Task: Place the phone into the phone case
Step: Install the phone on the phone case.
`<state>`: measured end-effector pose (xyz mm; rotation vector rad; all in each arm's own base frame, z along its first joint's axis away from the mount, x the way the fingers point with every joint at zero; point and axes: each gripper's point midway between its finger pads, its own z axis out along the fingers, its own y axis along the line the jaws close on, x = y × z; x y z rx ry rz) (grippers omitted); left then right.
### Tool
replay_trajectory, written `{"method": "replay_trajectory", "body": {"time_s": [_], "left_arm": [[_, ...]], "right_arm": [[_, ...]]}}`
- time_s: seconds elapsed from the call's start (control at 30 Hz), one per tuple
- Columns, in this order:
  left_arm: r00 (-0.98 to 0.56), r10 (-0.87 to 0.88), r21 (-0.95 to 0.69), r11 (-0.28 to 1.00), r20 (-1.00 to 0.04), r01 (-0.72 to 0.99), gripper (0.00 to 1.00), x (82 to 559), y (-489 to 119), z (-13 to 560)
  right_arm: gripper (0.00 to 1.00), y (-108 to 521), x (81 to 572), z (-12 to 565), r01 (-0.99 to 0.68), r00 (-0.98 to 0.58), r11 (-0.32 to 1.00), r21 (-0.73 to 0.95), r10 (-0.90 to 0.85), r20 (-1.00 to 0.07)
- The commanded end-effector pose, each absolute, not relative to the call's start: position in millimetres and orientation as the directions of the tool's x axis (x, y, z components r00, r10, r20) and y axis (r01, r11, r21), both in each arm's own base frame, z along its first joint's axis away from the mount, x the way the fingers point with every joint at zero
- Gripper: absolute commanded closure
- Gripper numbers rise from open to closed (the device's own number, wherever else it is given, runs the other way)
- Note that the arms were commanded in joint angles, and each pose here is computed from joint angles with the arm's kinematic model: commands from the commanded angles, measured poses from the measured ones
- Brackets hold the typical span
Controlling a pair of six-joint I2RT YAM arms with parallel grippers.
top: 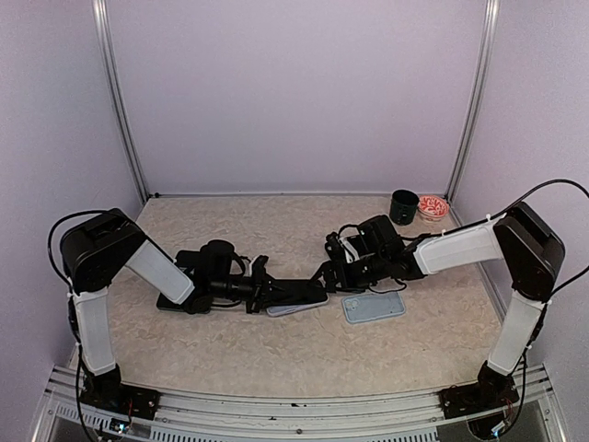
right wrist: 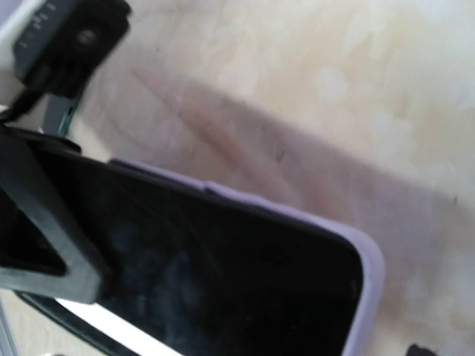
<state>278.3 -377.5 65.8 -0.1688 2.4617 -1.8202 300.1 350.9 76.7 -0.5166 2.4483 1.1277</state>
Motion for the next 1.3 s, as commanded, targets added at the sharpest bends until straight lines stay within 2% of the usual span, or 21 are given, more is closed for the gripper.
{"method": "replay_trajectory", "body": {"time_s": [0.0, 0.33, 0.7, 0.97, 1.27], "left_arm": [[-0.985, -0.104, -0.976, 0.184, -0.135, 0.114, 1.0, 279.0, -384.5, 115.2], [-0.974, -0.105, -0.972, 0.145, -0.2, 0.184, 1.0, 277.3, -384.0, 139.7], [-0.976, -0.064, -0.97, 0.137, -0.21, 0.2, 1.0, 267.9, -390.2, 139.0], [-0.975, -0.042, -0.968, 0.136, -0.218, 0.211, 1.0, 263.8, -390.7, 138.7], [-0.973, -0.008, -0.964, 0.14, -0.229, 0.226, 1.0, 259.1, -397.1, 137.0]], "right_arm": [[0.03, 350.3, 299.9, 89.0, -0.486, -0.851, 0.575, 0.659, -0.141, -0.506], [0.03, 355.6, 290.2, 102.4, -0.481, -0.867, 0.478, 0.735, -0.132, -0.481], [0.05, 369.6, 280.0, 124.7, -0.489, -0.871, 0.343, 0.802, -0.144, -0.469], [0.13, 369.7, 274.2, 132.9, -0.459, -0.888, 0.251, 0.852, -0.143, -0.436], [0.26, 372.0, 268.2, 132.9, -0.43, -0.901, 0.207, 0.879, -0.158, -0.403]]}}
